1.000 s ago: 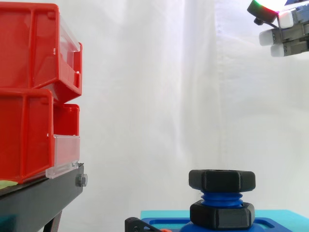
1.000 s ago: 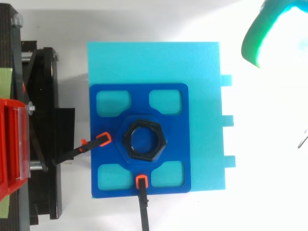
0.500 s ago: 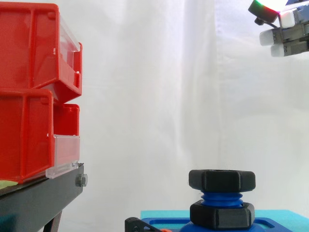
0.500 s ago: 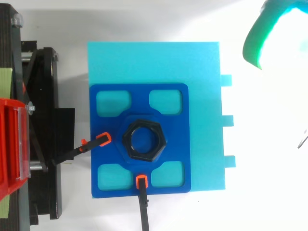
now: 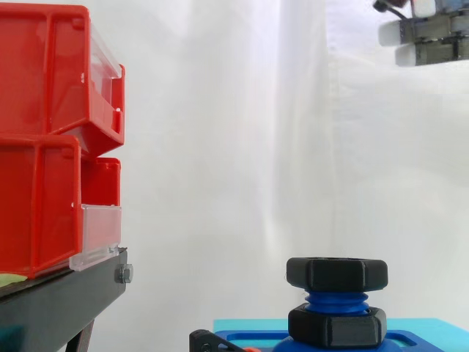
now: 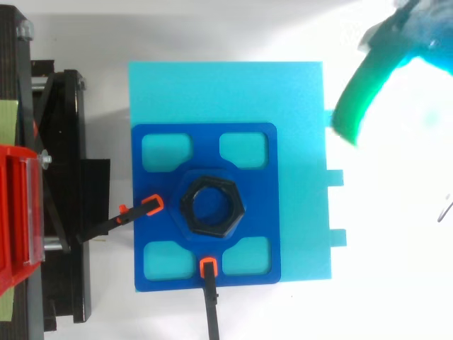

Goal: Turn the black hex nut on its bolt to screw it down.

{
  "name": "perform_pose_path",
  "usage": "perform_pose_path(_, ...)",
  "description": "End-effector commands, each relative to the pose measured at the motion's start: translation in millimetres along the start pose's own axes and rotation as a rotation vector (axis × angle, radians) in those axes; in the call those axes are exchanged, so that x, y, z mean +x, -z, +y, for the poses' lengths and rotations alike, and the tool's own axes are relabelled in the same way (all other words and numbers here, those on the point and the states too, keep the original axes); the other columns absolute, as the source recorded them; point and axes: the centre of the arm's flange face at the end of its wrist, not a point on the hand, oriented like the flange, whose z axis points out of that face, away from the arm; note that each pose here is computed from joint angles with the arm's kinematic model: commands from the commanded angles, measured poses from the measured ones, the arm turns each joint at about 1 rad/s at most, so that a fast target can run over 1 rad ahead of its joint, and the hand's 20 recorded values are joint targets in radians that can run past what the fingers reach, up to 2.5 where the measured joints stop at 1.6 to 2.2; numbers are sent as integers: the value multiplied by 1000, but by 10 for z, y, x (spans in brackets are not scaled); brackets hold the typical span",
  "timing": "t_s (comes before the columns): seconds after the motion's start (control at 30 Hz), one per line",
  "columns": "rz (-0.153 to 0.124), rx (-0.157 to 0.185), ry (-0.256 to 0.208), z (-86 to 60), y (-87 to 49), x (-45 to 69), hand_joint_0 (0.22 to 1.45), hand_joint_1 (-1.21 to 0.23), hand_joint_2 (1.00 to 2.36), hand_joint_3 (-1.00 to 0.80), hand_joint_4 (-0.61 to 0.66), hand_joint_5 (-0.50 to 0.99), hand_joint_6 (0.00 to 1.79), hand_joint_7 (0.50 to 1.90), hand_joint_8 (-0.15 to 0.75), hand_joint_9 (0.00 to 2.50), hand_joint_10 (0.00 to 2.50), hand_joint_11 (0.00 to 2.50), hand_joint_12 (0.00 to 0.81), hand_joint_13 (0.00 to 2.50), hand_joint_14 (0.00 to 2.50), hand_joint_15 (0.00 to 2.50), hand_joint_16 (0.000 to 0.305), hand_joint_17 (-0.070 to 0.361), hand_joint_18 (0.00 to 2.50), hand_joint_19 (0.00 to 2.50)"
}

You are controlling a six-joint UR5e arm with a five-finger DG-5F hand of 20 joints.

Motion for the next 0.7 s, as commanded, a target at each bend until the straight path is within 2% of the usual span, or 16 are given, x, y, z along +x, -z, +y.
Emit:
perform_pose_path(0.0, -14, -60, 31, -19, -167, 144, 464, -599, 1000, -500, 128, -172, 502, 697, 185, 703, 8, 223, 105, 348, 4, 102, 10, 23, 0, 308)
perform_pose_path(0.1, -41, -90, 52, -91, -303, 219, 462, -658, 1000, -500, 121, -171, 502, 699, 179, 697, 8, 243, 106, 342, 4, 99, 11, 24, 0, 299)
perform_pose_path(0.17, -46, -89, 61, -242, -423, 333, 464, -686, 1000, -500, 115, -173, 502, 699, 175, 689, 8, 238, 114, 345, 3, 87, 11, 25, 0, 293)
perform_pose_path(0.23, -53, -98, 61, -268, -464, 370, 462, -694, 1000, -500, 110, -175, 502, 700, 174, 686, 8, 248, 117, 348, 3, 79, 11, 25, 0, 292)
perform_pose_path(0.3, -64, -106, 61, -359, -562, 487, 463, -696, 1000, -500, 111, -176, 502, 699, 176, 685, 8, 237, 117, 348, 3, 83, 11, 25, 0, 292)
perform_pose_path(0.37, -67, -108, 67, -352, -574, 519, 462, -691, 1000, -500, 111, -176, 502, 699, 174, 685, 8, 237, 119, 351, 3, 80, 11, 25, 0, 292)
perform_pose_path(0.4, -66, -97, 78, -421, -607, 582, 462, -689, 1000, -500, 111, -176, 502, 700, 174, 684, 8, 236, 120, 352, 3, 81, 11, 25, 0, 292)
perform_pose_path(0.47, -70, -91, 96, -430, -617, 617, 460, -680, 1000, -500, 112, -175, 502, 701, 177, 686, 8, 237, 120, 351, 5, 84, 11, 25, 0, 303)
perform_pose_path(0.53, -67, -75, 120, -548, -676, 712, 461, -675, 1000, -500, 114, -174, 502, 698, 176, 688, 8, 241, 119, 354, 3, 90, 11, 25, 0, 299)
perform_pose_path(0.67, -65, -84, 148, -578, -728, 794, 462, -654, 1000, -500, 119, -172, 502, 701, 177, 692, 8, 239, 120, 353, 4, 88, 11, 25, 0, 299)
